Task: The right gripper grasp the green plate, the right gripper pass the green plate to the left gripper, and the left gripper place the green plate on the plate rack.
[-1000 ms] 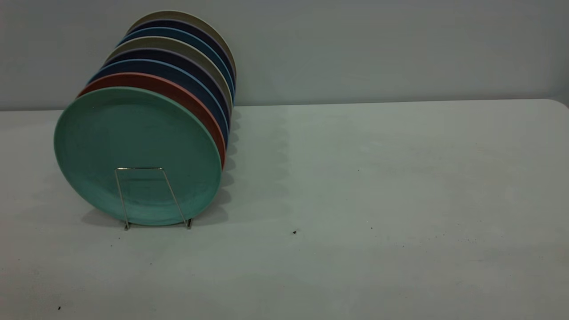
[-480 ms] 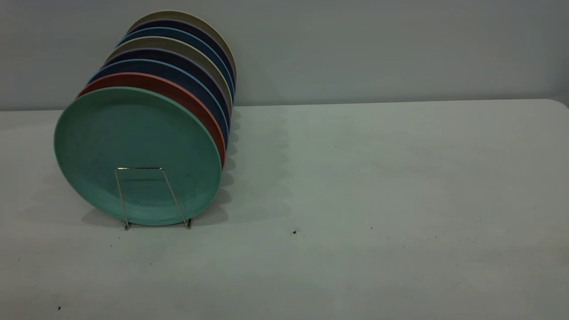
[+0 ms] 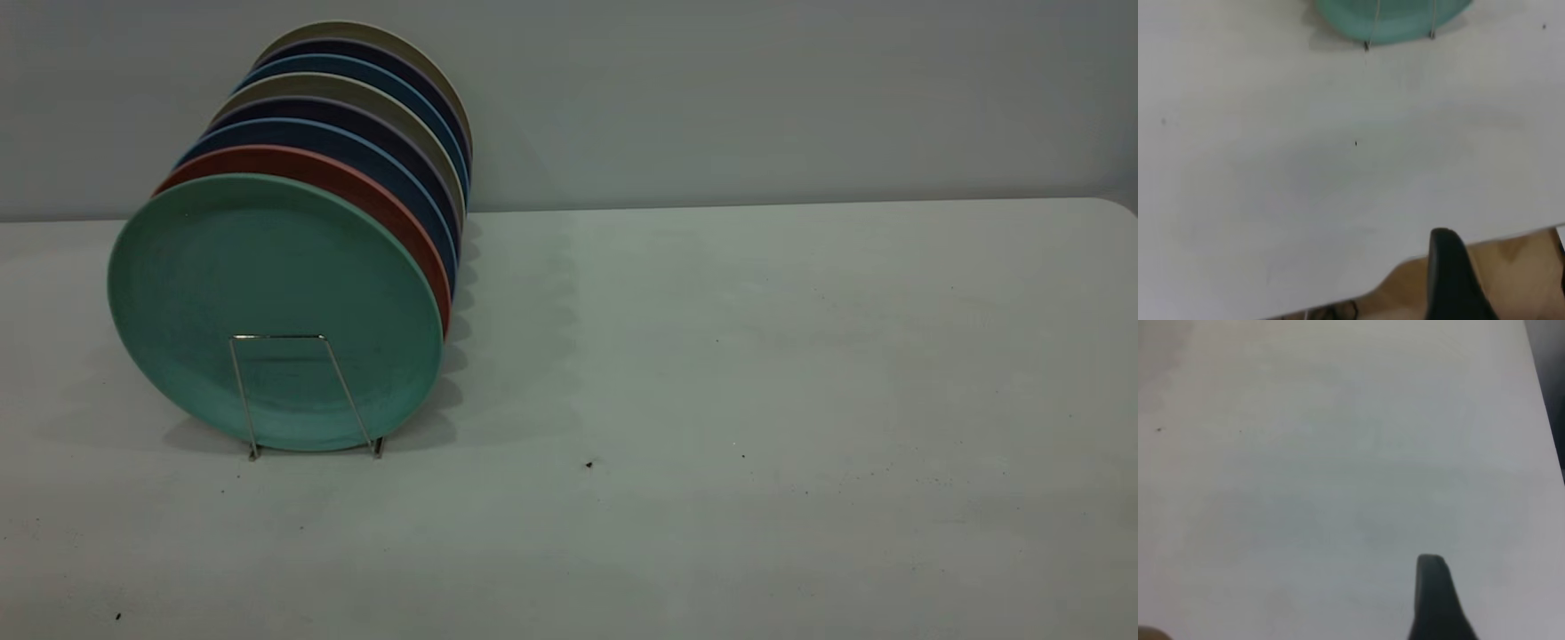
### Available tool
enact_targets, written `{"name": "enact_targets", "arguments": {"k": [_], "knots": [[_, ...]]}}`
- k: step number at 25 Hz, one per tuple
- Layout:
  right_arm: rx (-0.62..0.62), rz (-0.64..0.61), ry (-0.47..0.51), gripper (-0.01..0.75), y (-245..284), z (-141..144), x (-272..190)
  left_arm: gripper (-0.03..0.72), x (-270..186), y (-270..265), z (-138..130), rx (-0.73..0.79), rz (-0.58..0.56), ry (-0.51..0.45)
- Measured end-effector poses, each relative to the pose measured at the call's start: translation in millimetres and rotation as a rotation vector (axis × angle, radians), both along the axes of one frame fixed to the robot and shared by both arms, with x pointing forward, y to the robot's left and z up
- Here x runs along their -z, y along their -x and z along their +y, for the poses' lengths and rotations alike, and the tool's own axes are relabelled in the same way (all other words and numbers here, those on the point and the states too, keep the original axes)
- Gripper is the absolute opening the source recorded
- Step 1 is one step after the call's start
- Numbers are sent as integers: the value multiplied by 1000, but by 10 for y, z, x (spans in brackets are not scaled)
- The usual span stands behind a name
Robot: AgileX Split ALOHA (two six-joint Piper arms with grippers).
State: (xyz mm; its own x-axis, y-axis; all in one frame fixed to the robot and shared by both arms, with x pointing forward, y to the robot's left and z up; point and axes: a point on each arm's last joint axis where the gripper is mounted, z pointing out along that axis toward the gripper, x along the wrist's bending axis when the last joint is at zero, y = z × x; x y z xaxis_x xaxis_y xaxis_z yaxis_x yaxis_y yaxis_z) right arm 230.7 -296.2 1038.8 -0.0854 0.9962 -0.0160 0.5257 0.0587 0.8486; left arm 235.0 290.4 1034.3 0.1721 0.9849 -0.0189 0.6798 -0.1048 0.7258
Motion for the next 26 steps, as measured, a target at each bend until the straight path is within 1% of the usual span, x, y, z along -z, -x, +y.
{"name": "enact_targets", "arguments": {"k": [3, 5, 26], "knots": [[0, 0, 0, 480, 0, 0, 0, 419, 6, 89, 0, -17, -65, 1], [0, 0, 0, 480, 0, 0, 0, 419, 12, 126, -1, -18, -88, 2], [1, 0, 0, 480, 0, 0, 0, 419, 13, 135, -3, -17, -94, 3]]}}
